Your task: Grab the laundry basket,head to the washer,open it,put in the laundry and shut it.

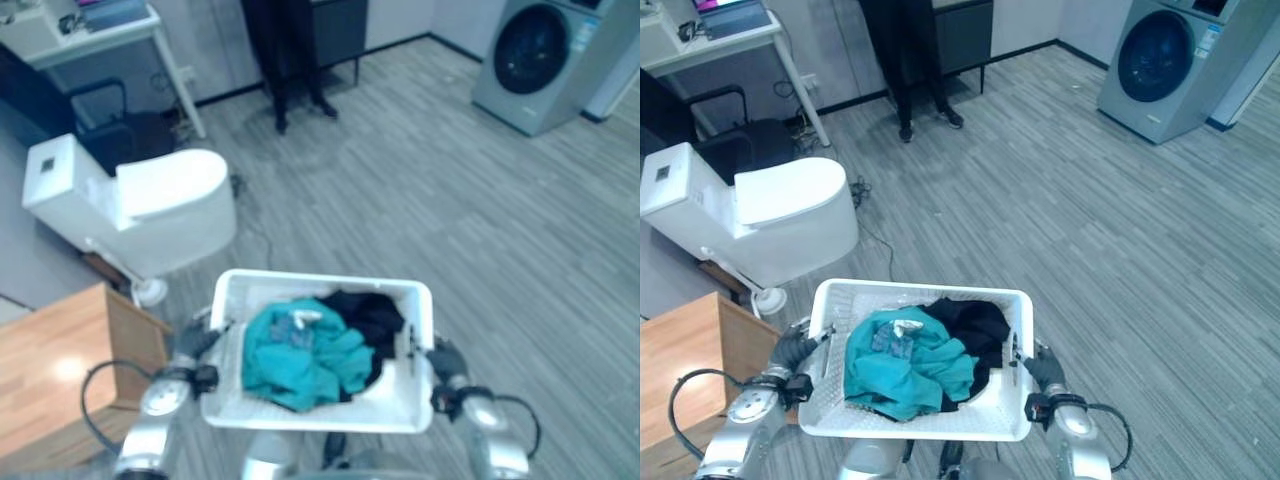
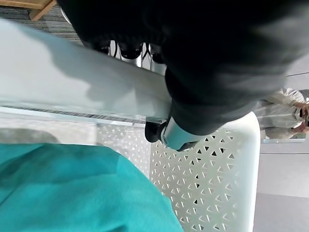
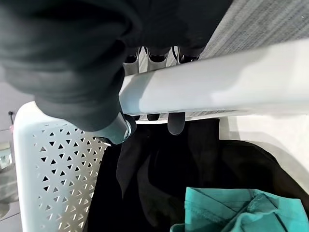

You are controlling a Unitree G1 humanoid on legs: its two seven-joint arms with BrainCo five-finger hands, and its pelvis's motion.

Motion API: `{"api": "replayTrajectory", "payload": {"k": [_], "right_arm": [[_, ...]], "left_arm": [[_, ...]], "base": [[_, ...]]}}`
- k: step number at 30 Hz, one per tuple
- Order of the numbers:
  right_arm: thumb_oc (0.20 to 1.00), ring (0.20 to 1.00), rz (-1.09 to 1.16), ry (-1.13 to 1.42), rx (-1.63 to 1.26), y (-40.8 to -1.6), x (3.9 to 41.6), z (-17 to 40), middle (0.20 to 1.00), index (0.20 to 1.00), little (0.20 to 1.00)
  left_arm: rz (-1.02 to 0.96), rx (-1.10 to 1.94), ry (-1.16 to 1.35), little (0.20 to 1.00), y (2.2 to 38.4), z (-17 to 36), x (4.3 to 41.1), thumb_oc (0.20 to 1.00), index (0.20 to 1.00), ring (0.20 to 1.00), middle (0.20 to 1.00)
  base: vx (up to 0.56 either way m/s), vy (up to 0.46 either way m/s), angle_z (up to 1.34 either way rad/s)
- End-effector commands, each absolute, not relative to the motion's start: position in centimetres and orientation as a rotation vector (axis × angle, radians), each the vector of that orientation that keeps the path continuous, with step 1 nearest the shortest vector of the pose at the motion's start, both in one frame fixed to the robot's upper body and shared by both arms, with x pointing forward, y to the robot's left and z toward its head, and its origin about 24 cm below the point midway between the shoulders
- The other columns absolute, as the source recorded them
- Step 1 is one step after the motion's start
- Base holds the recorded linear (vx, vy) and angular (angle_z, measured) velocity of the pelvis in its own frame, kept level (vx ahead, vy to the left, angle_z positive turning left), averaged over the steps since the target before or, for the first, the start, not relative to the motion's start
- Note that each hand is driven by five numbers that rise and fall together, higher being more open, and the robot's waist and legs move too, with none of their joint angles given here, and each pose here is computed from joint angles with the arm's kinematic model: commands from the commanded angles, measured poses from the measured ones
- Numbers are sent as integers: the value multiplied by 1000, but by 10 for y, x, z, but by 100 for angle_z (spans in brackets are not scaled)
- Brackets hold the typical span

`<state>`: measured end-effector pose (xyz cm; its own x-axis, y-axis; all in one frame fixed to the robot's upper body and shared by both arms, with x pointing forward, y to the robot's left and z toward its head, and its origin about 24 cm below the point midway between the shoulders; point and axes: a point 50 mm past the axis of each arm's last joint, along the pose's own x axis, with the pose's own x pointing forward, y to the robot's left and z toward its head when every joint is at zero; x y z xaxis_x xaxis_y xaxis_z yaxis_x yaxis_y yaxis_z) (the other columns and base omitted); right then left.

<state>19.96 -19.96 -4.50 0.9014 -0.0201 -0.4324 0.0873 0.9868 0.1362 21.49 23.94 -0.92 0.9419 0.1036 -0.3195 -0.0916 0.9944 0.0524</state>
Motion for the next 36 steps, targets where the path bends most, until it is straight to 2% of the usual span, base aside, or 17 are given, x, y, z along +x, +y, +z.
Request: {"api": "replayTrajectory", "payload": {"k": [1, 13, 25, 31, 36], "right_arm": [[200, 200, -38, 161, 256, -208, 216, 1, 200, 200, 200], [200, 200, 13, 155, 240, -205, 225, 6, 200, 200, 200], [200, 200, 117, 100, 217, -179, 248, 21, 200, 200, 200], [200, 200, 161, 145, 238, -166, 243, 8, 200, 200, 200], [200, 200, 135, 166, 246, -171, 242, 3, 200, 200, 200]], "left_arm": [[133, 128, 145, 200, 267, 33, 227, 200, 200, 200, 200], [165, 61, 141, 200, 269, 29, 226, 200, 200, 200, 200], [169, 104, 135, 200, 277, 33, 229, 200, 200, 200, 200], [194, 165, 140, 200, 286, 37, 218, 200, 200, 200, 200], [208, 166, 142, 200, 289, 37, 212, 200, 200, 200, 200]], "base": [[186, 44, -33], [259, 110, -30], [347, 143, -13], [311, 184, -28], [227, -137, 41]]}}
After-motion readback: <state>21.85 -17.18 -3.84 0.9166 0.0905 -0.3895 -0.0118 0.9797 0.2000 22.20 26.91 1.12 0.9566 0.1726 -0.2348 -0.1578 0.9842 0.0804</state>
